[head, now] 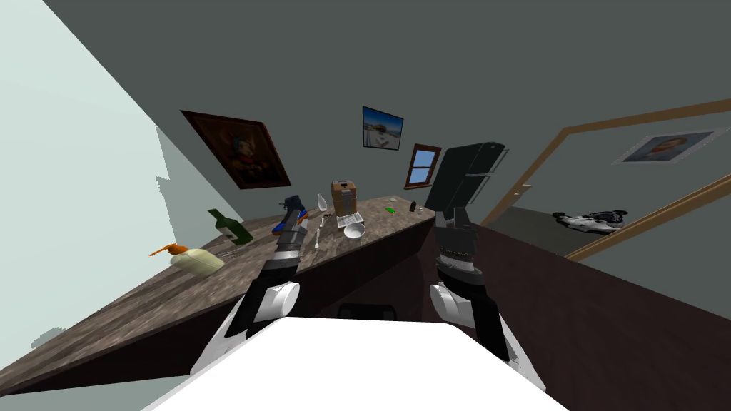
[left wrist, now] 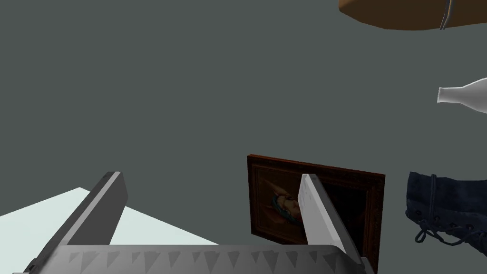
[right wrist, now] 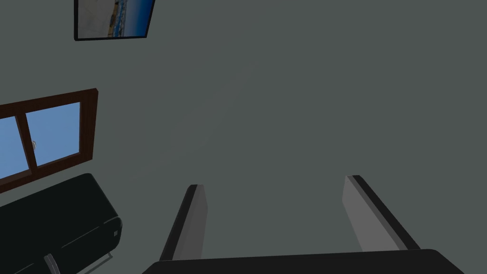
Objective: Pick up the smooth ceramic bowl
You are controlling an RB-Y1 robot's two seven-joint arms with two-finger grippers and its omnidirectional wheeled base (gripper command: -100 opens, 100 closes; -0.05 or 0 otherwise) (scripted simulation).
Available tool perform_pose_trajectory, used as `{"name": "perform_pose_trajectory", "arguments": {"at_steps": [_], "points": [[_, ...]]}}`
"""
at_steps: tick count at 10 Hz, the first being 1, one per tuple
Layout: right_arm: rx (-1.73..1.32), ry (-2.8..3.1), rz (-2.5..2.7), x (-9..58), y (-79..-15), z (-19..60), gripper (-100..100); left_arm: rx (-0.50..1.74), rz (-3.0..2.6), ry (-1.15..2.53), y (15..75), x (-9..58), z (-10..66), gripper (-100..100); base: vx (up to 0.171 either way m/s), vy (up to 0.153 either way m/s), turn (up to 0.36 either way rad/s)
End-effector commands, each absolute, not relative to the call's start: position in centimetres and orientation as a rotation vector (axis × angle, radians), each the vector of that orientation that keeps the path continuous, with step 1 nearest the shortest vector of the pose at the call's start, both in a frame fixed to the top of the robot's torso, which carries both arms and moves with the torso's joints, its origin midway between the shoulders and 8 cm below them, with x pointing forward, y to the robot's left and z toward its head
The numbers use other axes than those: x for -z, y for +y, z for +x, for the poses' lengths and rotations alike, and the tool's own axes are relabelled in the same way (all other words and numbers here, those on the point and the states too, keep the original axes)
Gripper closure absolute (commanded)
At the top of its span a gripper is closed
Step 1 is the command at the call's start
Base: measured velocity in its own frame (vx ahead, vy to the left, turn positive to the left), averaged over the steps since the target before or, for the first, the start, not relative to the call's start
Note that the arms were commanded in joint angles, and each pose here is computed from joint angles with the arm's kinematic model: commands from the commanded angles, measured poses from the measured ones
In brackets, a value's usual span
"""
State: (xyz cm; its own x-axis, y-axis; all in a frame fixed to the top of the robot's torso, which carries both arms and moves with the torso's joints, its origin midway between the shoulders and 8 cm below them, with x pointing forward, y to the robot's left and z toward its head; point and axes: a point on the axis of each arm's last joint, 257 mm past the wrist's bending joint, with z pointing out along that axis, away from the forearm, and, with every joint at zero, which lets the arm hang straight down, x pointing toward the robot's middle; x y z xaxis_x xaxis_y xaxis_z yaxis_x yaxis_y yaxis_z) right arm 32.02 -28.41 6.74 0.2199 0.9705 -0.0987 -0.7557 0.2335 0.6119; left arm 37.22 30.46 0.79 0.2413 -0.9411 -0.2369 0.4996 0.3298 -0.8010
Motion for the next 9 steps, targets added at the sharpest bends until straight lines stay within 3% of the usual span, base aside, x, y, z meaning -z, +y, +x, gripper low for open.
{"name": "perform_pose_trajectory", "arguments": {"at_steps": [1, 9], "points": [[-1.262, 0.523, 0.491, -6.7, -28.4, 32.0, 0, 1.074, -0.684, 0.838, 30.7, -0.2, 37.8, -100, -0.012, -0.038, 0.023], [-1.262, 0.523, 0.491, -6.7, -28.4, 32.0, 0, 0.966, -0.778, 0.963, 33.0, 1.9, 40.3, -100, -0.01, -0.037, 0.033]]}}
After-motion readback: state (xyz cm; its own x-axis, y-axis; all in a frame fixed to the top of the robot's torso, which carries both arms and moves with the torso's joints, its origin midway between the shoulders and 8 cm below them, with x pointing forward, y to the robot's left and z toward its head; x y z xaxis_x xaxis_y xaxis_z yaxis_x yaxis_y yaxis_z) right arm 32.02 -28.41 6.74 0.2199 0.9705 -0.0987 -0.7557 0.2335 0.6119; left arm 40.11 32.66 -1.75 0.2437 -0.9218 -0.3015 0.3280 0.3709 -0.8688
